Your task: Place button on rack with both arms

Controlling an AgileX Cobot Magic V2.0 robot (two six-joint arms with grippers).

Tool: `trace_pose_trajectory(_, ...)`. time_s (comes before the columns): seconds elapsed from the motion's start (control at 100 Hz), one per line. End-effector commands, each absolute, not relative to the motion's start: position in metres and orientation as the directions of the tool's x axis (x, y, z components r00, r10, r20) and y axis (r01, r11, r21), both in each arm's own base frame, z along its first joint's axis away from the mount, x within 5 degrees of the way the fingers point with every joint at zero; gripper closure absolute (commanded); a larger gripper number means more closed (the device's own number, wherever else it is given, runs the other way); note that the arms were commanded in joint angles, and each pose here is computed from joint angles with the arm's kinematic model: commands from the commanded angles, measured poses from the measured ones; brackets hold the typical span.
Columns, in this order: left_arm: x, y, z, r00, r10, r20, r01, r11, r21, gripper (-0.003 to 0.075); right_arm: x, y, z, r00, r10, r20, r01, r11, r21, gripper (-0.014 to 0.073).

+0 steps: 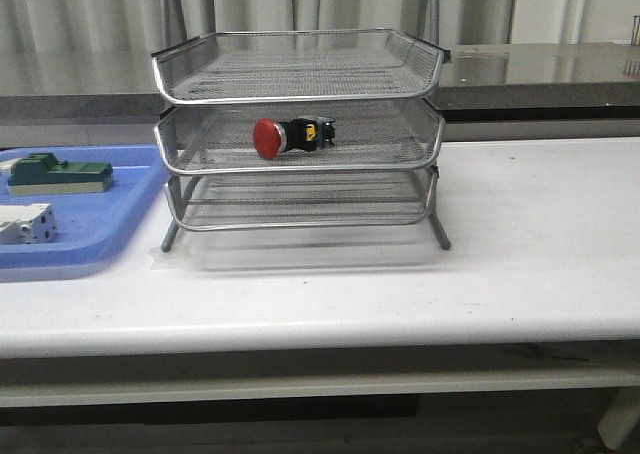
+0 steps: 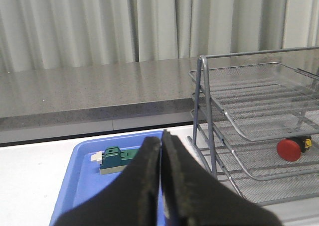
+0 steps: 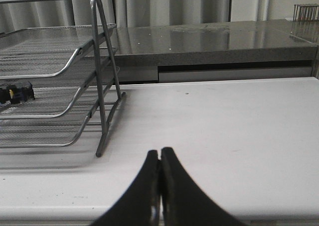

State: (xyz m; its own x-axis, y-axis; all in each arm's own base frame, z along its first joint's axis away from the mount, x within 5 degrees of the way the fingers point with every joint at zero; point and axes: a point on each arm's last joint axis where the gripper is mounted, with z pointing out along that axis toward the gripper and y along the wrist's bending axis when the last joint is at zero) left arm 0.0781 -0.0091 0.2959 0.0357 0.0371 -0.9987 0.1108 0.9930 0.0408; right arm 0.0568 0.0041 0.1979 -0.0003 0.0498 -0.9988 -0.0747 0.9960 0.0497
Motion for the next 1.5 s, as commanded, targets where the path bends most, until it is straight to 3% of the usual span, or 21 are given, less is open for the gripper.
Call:
trace_pose_trajectory(0.0, 0.078, -0.007, 0.311, 0.124, 0.009, -0.992, 0.083, 0.996, 0.019, 0.0716, 0.054, 0.004, 0.211, 0.104, 0.045, -0.994, -0.079, 0.996, 0.037, 0.0655)
trace_pose_trajectory(1.12, 0.078, -0.007, 0.31, 0.122, 0.036, -0.992, 0.08, 0.996, 0.046, 0.0716, 0.054, 0.004, 0.211, 0.104, 0.045, -0.994, -0.079, 0.996, 0.037, 0.0655)
trace_pose_trajectory(1.49, 0.076, -0.006, 0.275, 0.078, -0.012, -0.997, 0.082, 0.997, -0.006, 0.0716, 0.054, 0.004, 0.211, 0.104, 0.045, -0.994, -0.079, 0.996, 0.037, 0.0655)
